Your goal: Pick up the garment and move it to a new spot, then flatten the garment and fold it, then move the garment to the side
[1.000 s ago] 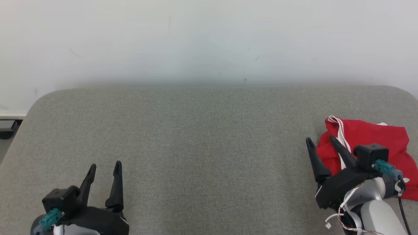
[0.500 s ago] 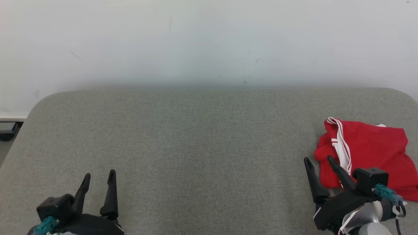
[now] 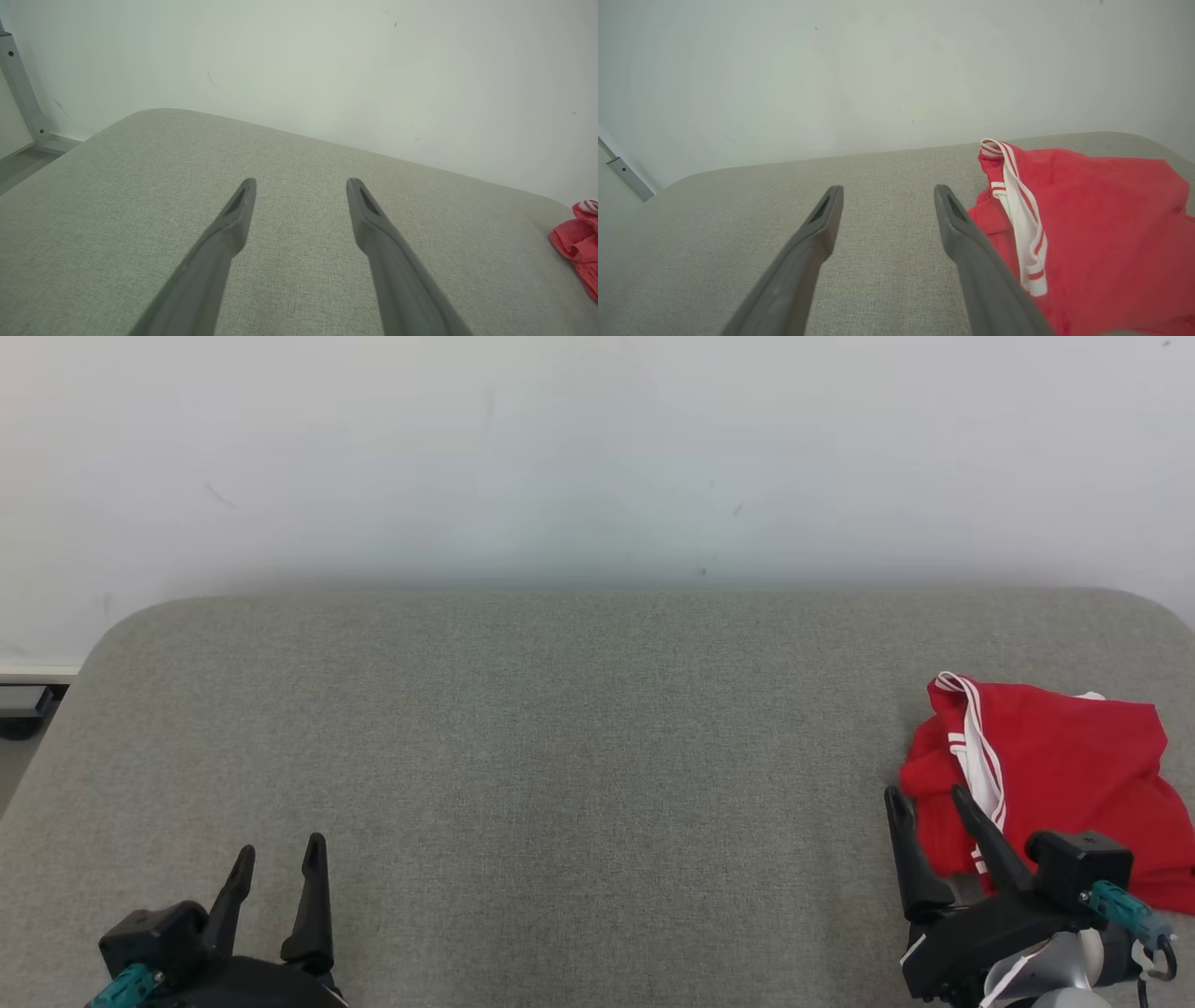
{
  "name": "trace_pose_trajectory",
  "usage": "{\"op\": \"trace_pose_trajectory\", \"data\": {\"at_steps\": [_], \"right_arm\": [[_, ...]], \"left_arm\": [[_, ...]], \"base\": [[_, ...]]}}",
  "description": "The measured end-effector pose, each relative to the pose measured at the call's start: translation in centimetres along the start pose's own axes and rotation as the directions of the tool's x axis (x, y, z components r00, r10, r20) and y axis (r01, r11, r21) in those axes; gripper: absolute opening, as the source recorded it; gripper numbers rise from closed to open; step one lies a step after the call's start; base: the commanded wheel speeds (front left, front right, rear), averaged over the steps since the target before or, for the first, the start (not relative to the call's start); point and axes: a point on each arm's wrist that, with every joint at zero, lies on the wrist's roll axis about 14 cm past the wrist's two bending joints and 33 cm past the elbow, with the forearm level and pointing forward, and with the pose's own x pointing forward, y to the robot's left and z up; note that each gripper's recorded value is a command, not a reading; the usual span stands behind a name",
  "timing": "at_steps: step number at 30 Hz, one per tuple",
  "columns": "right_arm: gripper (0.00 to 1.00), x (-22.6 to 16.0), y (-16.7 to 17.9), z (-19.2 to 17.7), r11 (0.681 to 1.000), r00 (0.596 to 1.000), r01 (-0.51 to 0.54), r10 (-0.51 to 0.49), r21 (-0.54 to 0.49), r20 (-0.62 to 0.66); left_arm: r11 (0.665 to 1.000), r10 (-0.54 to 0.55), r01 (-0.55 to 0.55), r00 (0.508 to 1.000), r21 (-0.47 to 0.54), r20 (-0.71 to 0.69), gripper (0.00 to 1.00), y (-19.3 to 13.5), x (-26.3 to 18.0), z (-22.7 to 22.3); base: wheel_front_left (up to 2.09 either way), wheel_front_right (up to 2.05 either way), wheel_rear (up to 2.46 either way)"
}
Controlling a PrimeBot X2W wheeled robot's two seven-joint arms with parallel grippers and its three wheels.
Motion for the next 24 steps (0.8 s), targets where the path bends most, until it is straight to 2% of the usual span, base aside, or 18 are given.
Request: {"op": "trace_pose_trajectory", "data": {"at_steps": [10, 11, 16, 24], "right_arm": [[1.0, -0.1, -0.4, 0.6, 1.0, 1.0, 0.024, -0.024, 0.001, 0.019], [0.0, -0.1, -0.5, 0.3, 1.0, 1.0, 0.026, -0.026, 0.001, 0.01], [0.0, -1.3, -1.1, -2.9, 0.999, 0.995, 0.052, -0.051, 0.01, -0.084], [0.0, -1.4, -1.5, -3.1, 0.994, 0.994, 0.069, -0.061, 0.085, -0.094]], "left_arm": [[1.0, -0.007, 0.007, 1.0, -0.001, -0.008, 1.0, -0.2, 0.1, -0.1], [1.0, -0.006, 0.006, 1.0, -0.002, -0.017, 0.0, -0.2, 0.1, -0.4], [1.0, 0.005, -0.008, 0.995, -0.025, -0.099, 0.0, -0.5, -1.0, -3.3], [0.993, 0.018, -0.032, 0.992, -0.112, -0.122, 0.0, 0.1, -0.8, -3.6]], "base": [[0.0, 0.0, 0.0], [0.0, 0.0, 0.0], [0.0, 0.0, 0.0], [0.0, 0.0, 0.0]]}}
